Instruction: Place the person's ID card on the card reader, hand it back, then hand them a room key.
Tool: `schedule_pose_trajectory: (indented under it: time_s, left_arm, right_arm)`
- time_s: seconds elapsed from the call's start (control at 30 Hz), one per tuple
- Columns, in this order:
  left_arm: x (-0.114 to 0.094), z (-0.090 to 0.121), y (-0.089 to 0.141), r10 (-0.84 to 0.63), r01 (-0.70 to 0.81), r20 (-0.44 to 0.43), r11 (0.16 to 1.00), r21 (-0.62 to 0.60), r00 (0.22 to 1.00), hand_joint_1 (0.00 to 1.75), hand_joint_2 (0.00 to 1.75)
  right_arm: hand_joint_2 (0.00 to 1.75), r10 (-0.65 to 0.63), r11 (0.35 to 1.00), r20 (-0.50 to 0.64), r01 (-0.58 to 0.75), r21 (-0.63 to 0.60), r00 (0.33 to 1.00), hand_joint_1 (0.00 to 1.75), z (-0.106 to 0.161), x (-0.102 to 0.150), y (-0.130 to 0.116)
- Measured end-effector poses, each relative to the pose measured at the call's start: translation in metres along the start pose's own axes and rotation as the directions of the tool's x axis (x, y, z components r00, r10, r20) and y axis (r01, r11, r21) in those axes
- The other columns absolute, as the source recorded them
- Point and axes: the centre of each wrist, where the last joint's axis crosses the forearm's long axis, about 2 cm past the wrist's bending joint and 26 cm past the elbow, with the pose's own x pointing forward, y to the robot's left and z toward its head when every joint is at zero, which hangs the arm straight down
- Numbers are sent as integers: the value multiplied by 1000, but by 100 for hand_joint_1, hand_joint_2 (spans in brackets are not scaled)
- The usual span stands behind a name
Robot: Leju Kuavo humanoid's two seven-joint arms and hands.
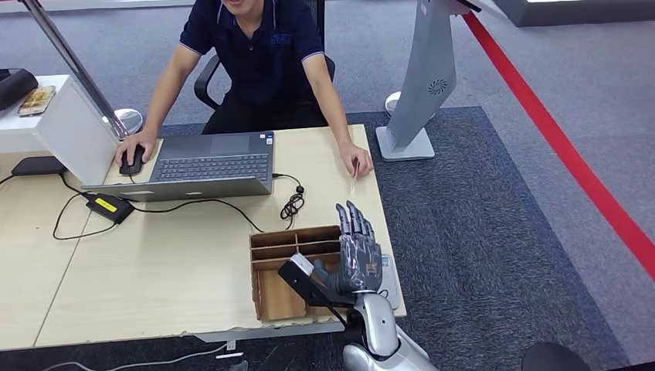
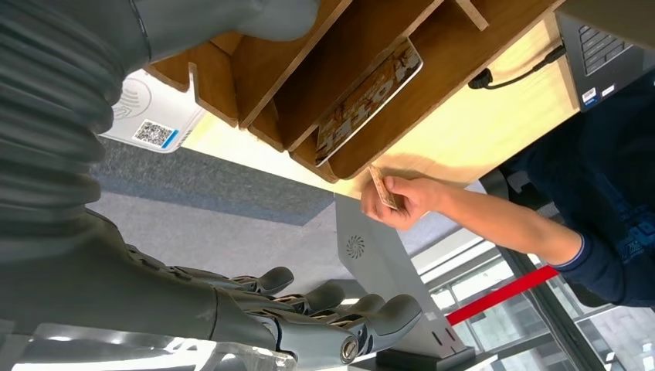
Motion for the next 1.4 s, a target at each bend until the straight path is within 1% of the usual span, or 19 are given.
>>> schedule_pose_trajectory:
  time_s: [0.97, 1.4]
  left_arm:
    - [0, 0, 0, -2, 2, 12, 1000, 0, 1000, 0, 175]
    - [1, -1, 1, -9, 9, 19, 1000, -5, 1000, 0, 175]
  right_arm:
    - [175, 7, 1000, 5, -7, -26, 1000, 0, -2, -1, -1]
    - [175, 4, 999, 17, -3, -44, 1000, 0, -8, 2, -1]
